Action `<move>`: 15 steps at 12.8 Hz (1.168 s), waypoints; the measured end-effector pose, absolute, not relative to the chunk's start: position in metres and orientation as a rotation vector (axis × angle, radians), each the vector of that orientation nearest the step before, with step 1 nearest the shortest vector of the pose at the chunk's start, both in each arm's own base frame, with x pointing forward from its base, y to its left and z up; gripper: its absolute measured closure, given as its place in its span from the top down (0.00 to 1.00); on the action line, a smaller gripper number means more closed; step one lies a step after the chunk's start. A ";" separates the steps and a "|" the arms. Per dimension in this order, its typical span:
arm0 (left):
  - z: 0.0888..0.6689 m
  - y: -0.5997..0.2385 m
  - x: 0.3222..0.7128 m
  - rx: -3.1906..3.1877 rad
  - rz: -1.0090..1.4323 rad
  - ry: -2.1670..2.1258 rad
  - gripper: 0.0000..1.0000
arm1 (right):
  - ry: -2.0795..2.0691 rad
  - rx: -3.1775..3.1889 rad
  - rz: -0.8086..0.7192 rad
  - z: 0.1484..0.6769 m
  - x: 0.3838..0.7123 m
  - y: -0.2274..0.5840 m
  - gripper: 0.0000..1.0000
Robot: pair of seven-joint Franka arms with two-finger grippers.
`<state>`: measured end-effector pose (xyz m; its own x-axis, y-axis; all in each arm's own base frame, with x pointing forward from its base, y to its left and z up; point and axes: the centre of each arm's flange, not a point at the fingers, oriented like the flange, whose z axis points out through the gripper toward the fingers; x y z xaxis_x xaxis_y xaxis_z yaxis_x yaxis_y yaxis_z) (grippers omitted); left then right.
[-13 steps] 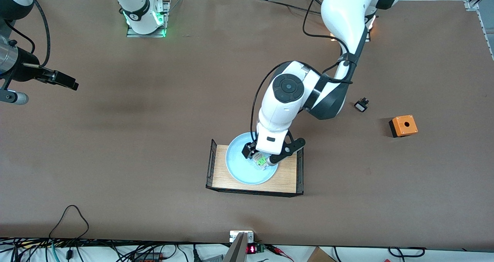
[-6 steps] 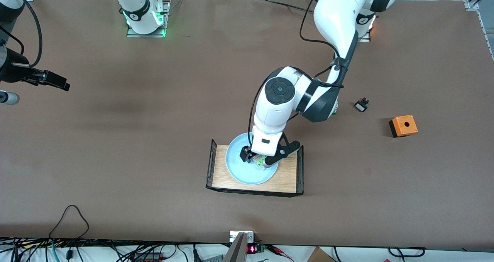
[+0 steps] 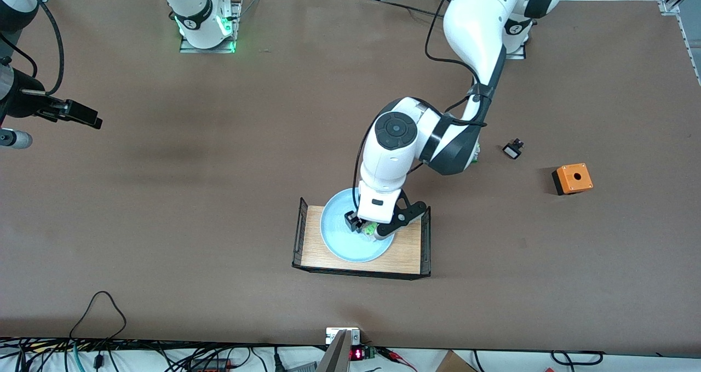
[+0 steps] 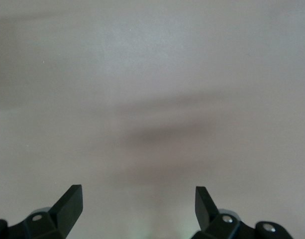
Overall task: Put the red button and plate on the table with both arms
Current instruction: 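Lower the left gripper and close it on the red-capped button, then lift the button with the left gripper while the right gripper moves out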
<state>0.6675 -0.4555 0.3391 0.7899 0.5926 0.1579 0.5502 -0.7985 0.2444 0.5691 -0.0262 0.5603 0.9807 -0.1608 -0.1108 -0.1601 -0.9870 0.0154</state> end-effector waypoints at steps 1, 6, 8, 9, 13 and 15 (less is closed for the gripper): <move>0.336 -0.460 0.666 2.795 0.369 0.908 0.62 | -0.255 3.120 -0.177 0.560 0.569 -0.027 1.00; 0.339 -0.465 0.663 2.789 0.404 0.927 0.43 | -0.251 3.120 -0.178 0.559 0.569 -0.025 1.00; 0.339 -0.464 0.663 2.798 0.396 0.934 0.43 | -0.250 3.120 -0.179 0.559 0.569 -0.025 1.00; 0.341 -0.463 0.661 2.821 0.375 0.946 0.43 | -0.249 3.120 -0.179 0.559 0.569 -0.025 1.00; 0.407 -0.442 0.654 2.875 0.295 0.998 0.43 | -0.250 3.120 -0.184 0.558 0.569 -0.025 1.00; 0.447 -0.421 0.653 2.884 0.248 0.971 0.43 | -0.259 3.118 -0.197 0.556 0.569 -0.028 1.00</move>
